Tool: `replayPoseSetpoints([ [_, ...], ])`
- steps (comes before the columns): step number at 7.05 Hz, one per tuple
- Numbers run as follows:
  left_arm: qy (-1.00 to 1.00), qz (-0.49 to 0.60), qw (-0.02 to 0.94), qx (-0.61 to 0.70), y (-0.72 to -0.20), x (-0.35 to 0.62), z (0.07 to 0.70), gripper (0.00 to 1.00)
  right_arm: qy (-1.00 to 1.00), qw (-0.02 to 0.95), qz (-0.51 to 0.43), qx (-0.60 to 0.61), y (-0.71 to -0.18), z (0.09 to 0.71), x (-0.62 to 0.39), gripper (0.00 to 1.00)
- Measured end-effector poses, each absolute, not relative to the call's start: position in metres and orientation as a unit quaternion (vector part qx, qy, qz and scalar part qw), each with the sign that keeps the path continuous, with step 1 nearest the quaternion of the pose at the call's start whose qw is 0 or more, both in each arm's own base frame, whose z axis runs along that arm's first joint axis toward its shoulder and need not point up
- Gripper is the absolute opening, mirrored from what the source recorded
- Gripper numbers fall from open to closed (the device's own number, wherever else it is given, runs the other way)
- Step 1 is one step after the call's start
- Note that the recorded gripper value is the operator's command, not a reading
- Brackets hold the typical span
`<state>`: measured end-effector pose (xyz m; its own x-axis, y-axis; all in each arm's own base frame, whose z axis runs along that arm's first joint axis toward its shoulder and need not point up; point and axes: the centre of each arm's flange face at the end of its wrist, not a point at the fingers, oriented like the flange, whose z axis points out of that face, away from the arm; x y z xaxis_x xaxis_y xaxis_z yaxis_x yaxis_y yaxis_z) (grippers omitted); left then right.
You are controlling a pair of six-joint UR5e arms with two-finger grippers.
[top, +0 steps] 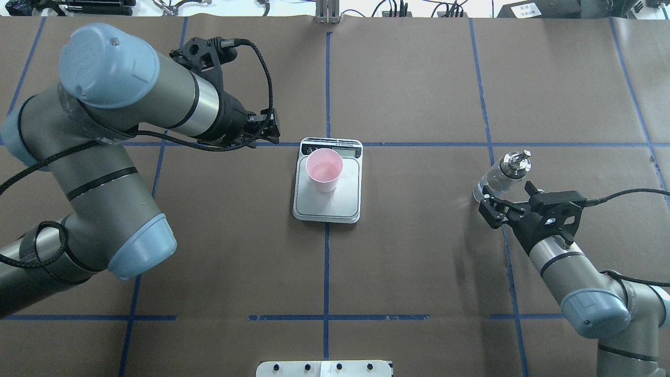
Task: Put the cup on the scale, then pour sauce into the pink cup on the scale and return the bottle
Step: 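Close the right gripper around the glass sauce bottle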
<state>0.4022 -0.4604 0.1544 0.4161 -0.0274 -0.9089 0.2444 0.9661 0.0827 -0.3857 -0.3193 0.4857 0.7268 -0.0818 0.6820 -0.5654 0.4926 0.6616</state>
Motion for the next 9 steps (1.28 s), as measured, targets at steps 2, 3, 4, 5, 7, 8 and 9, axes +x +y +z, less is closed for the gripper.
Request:
replayPoseSetpoints([
  [2, 0.534, -0.081, 0.835, 0.102, -0.46, 0.402, 0.154, 0.5, -0.333, 0.798, 0.152, 0.479, -0.327, 0.49, -0.389, 0.99],
  [3, 0.534, -0.081, 0.835, 0.102, -0.461, 0.402, 0.154, 0.5, -0.333, 0.799, 0.152, 0.478, -0.331, 0.49, -0.392, 0.99],
  [4, 0.534, -0.082, 0.835, 0.102, -0.461, 0.402, 0.154, 0.5, -0.333, 0.798, 0.154, 0.479, -0.335, 0.488, -0.396, 0.99],
  [5, 0.534, -0.083, 0.835, 0.102, -0.461, 0.402, 0.155, 0.5, -0.333, 0.797, 0.155, 0.479, -0.339, 0.487, -0.399, 0.99],
  [7, 0.532, -0.083, 0.836, 0.101, -0.461, 0.402, 0.157, 0.5, -0.332, 0.798, 0.157, 0.478, -0.344, 0.488, -0.399, 0.98],
  [8, 0.531, -0.083, 0.837, 0.1, -0.46, 0.402, 0.16, 0.5, -0.331, 0.798, 0.158, 0.478, -0.347, 0.488, -0.399, 0.97],
  [9, 0.53, -0.083, 0.838, 0.099, -0.46, 0.402, 0.162, 0.5, -0.331, 0.797, 0.159, 0.479, -0.348, 0.487, -0.4, 0.97],
])
